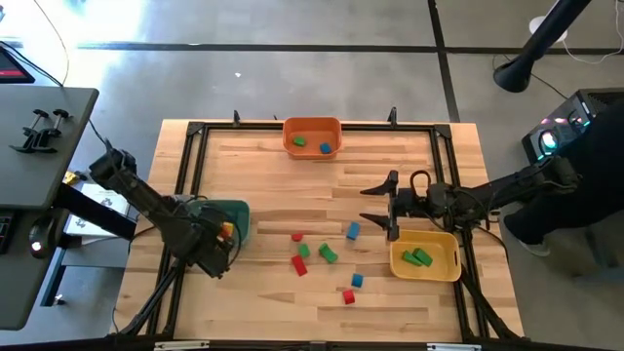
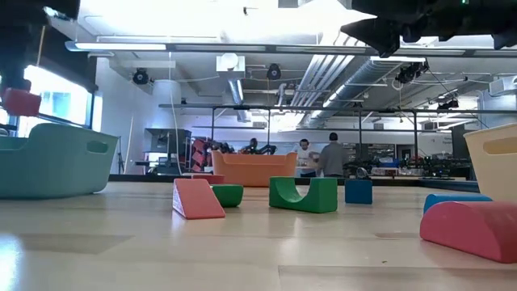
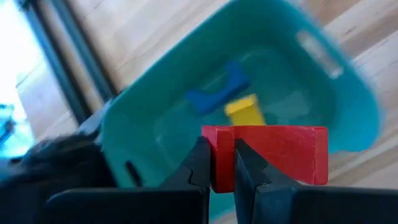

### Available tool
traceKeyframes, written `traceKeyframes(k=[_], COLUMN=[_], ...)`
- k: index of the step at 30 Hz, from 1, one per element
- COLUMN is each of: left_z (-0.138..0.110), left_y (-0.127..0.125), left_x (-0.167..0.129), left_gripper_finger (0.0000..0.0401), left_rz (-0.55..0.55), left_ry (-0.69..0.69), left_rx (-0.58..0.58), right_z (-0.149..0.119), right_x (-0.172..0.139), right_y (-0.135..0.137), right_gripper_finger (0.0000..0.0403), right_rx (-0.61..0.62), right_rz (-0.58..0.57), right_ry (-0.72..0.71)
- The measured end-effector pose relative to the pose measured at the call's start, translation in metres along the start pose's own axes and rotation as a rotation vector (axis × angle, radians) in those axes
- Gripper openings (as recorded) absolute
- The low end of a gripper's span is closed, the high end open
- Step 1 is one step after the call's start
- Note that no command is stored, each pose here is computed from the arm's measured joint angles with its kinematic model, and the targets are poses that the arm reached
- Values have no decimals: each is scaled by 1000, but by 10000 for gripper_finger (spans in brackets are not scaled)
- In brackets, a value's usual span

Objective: Sort blocks by size
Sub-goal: Put the red arch block into the green bin

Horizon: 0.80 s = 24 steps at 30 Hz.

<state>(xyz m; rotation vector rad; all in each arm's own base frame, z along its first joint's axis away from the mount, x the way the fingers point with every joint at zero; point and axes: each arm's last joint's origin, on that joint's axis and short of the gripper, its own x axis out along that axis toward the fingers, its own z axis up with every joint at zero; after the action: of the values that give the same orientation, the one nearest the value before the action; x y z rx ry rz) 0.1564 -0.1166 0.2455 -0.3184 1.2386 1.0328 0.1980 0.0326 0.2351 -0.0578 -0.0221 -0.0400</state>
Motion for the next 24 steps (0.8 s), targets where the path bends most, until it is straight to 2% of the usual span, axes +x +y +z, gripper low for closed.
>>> traceKeyframes(k=[3, 6, 12, 16, 24], left_z=[-5, -8, -4, 6, 22], left_y=[2, 6, 6, 9, 6], left_x=[13, 31, 65, 79, 94], left_gripper_finger=[11, 11, 11, 11, 31], left_rz=[67, 122, 114, 117, 40], left_ry=[151, 230, 324, 360, 289], left_rx=[29, 51, 187, 266, 428], right_z=[-1, -2, -1, -1, -1], right_x=[0, 0, 0, 0, 0], right_y=[0, 0, 0, 0, 0], right_gripper_finger=[281, 281, 281, 281, 281], right_rx=[0, -1, -7, -8, 4], right_rz=[1, 1, 1, 0, 1], right_ry=[9, 16, 12, 12, 12])
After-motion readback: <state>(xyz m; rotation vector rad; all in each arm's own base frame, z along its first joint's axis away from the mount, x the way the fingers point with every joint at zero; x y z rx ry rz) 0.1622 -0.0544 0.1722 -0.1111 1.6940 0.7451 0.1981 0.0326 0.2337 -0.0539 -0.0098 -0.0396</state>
